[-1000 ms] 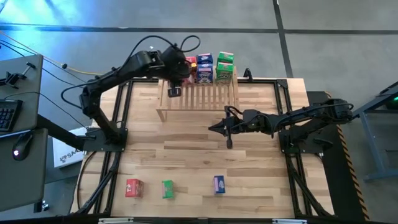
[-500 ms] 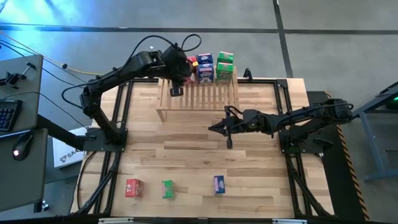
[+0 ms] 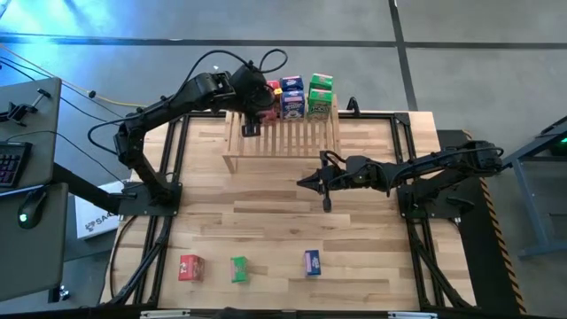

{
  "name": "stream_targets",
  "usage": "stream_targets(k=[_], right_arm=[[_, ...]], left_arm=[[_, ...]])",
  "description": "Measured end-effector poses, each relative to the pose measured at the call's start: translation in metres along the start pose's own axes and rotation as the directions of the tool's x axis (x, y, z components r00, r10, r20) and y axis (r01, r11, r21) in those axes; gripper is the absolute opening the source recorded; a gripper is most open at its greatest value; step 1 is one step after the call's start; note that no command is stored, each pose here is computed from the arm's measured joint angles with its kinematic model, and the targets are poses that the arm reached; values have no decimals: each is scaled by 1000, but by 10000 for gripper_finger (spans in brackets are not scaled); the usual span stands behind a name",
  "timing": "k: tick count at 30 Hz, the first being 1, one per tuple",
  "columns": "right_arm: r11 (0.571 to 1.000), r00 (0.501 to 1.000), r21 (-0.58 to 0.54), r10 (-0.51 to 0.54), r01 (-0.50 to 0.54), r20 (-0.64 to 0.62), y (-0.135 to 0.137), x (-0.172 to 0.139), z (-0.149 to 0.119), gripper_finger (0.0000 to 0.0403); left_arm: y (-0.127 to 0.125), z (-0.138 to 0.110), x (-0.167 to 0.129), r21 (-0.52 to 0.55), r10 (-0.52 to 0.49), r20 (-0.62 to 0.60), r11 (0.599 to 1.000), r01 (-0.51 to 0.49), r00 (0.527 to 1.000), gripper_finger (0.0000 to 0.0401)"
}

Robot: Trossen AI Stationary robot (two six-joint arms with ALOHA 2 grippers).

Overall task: Stack cereal on shelf
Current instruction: Put the right red cereal box aligned with the other red cereal box on the shelf

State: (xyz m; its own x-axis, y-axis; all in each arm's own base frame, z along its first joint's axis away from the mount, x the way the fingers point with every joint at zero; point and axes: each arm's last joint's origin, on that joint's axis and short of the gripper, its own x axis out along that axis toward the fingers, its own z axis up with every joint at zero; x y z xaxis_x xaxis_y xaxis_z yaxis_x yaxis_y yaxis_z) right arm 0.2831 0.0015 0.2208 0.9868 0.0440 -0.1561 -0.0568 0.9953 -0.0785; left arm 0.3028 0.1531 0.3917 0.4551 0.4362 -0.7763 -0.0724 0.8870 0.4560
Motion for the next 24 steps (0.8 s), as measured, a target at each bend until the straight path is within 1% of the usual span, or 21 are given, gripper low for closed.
stream_targets(k=[4,9,11,13,15,18,20,22,24], right_arm=[[1000,1000,0,0,0,0,0,0,0,0],[1000,1000,0,-1,1,0,0,0,0,0],[1000,1000,0,0,0,0,0,0,0,0],[1000,1000,0,-1,1,0,0,0,0,0],[1000,1000,0,1,-1,0,0,0,0,0],[1000,1000,0,14,-14,2,0,0,0,0],[1000,1000,-1,21,-21,2,1,0,0,0],[1000,1000,-8,22,-22,2,1,0,0,0],[1000,1000,-10,23,-23,2,1,0,0,0]], left_arm=[[3,5,0,17,34,49,999,-35,998,207],[9,7,-9,24,82,112,996,-86,990,207],[10,6,-13,29,88,115,995,-92,989,207],[11,4,-22,14,101,128,995,-103,987,205],[11,-1,-37,-35,99,149,995,-95,984,198],[4,-14,-58,-121,-3,204,992,28,979,170],[-5,-29,-63,-162,-37,214,984,73,976,142],[-17,-46,-59,-198,-15,211,979,58,977,108],[-31,-64,-45,-257,49,211,966,7,976,73]])
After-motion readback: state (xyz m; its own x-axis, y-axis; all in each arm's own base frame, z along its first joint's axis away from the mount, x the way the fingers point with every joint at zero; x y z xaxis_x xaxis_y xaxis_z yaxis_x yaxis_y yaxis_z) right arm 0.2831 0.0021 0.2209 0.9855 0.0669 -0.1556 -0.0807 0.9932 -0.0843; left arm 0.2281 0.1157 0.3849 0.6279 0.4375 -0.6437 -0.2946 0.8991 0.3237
